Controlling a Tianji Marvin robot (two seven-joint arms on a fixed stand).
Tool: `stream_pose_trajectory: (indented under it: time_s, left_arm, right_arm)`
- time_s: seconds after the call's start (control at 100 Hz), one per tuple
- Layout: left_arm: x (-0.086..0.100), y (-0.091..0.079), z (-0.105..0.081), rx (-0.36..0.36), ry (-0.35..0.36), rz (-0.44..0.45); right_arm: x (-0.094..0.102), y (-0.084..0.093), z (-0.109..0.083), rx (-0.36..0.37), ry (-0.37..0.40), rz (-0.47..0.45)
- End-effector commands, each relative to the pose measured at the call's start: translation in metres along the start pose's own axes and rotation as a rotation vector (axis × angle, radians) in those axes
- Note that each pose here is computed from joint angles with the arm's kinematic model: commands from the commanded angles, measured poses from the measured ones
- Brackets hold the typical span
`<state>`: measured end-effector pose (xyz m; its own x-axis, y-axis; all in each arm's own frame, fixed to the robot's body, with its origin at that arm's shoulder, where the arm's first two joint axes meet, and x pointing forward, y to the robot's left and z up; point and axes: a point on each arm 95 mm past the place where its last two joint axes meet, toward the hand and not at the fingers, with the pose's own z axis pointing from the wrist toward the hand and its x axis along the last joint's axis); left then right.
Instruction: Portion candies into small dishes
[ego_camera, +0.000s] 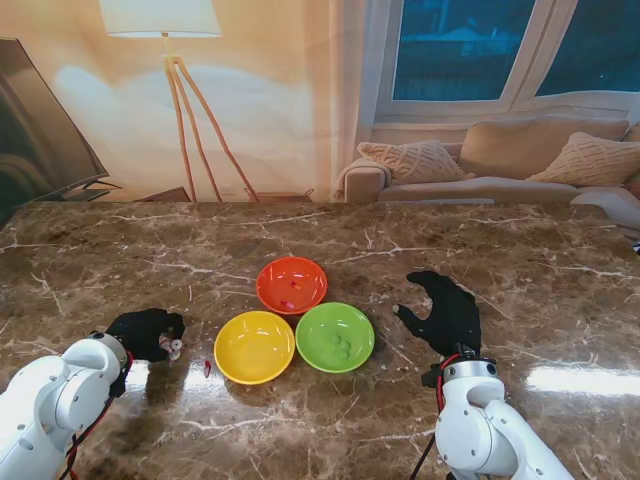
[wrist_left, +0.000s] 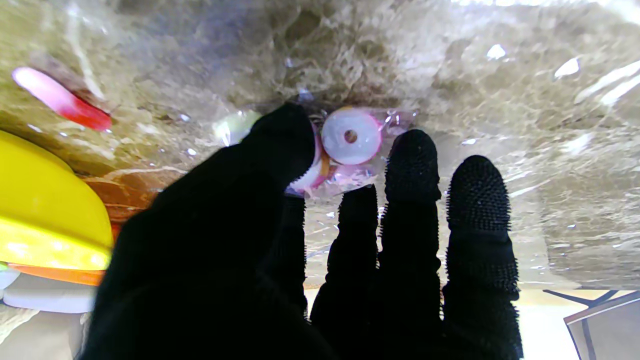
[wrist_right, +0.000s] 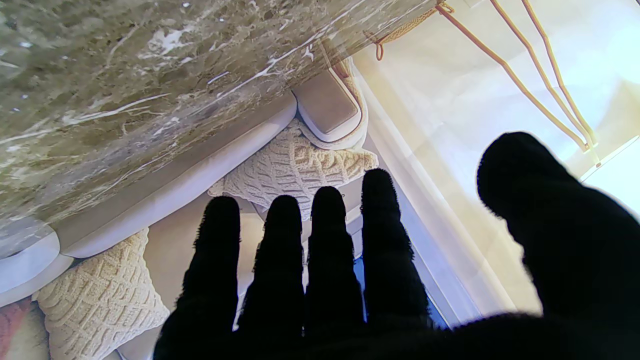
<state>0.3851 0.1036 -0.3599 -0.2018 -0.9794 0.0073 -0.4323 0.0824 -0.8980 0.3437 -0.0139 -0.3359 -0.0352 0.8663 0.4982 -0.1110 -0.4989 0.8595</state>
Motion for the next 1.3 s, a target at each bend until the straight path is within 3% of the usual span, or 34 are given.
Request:
stream_pose_trajectory:
  time_s: [0.0, 0.58, 1.29]
  left_arm:
    - [-0.001, 0.036, -0.001, -0.089, -0.002, -0.018]
    - [-0.006, 0.028, 0.000, 0.039, -0.039, -0.074]
    - [-0.007, -0.013, -0.012, 0.219, -0.062, -0.116]
  right_arm:
    - [-0.002, -0.004, -0.002, 0.022, -0.012, 0.003]
    - [-0.002, -0.004, -0.002, 0.020, -0.012, 0.003]
    - [-0.002, -0.003, -0.003, 0.016, -0.012, 0.005]
